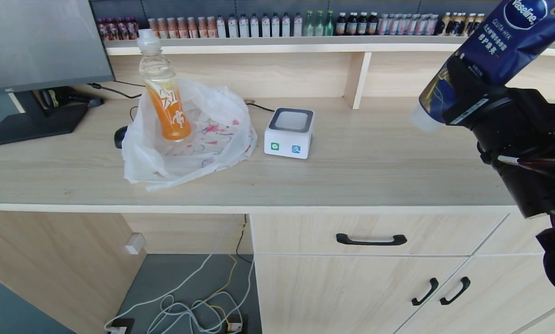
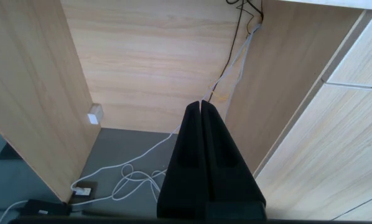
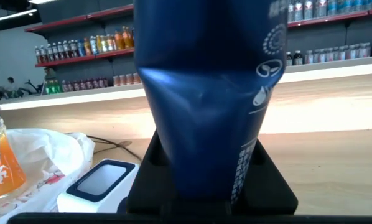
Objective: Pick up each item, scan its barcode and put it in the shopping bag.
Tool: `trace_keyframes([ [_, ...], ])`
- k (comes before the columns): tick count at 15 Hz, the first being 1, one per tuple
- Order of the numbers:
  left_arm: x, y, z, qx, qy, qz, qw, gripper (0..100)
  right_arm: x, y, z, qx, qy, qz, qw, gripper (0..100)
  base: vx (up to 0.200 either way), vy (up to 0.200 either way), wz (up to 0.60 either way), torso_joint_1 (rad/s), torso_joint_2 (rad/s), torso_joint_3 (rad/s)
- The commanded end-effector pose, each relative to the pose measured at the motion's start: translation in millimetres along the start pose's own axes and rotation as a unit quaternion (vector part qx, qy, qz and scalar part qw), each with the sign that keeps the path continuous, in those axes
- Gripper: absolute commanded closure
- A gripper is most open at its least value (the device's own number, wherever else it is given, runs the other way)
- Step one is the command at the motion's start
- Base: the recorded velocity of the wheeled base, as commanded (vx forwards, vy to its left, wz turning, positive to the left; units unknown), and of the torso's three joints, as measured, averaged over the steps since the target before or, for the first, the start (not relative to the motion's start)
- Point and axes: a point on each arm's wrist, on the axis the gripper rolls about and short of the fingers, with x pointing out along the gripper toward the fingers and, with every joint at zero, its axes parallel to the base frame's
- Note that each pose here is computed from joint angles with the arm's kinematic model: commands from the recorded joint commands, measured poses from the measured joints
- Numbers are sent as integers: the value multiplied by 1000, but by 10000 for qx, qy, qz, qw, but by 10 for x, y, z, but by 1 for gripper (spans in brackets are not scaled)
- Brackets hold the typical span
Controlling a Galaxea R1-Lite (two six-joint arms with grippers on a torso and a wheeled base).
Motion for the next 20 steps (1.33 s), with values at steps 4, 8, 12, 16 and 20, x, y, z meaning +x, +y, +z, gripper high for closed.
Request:
trace_keyframes([
  [4,0,0,0,-3,-3,1,10000,100,1,-46,-3,-65,3,-71,10000,100,0,200,0,-1,1,1],
  [8,0,0,2,20,-11,1,10000,100,-4,-43,-14,-66,26,-64,10000,100,0,200,0,1,5,2],
  [12,0,0,2,35,-11,1,10000,100,10,-39,-51,-73,64,-63,9999,100,0,0,0,0,0,0],
  [16,0,0,2,35,-11,1,10000,100,120,-10,-167,-44,94,-40,9999,100,0,0,0,0,0,0],
  [20,0,0,2,35,-11,1,10000,100,169,32,-282,-40,181,233,9996,100,0,0,0,0,0,0],
])
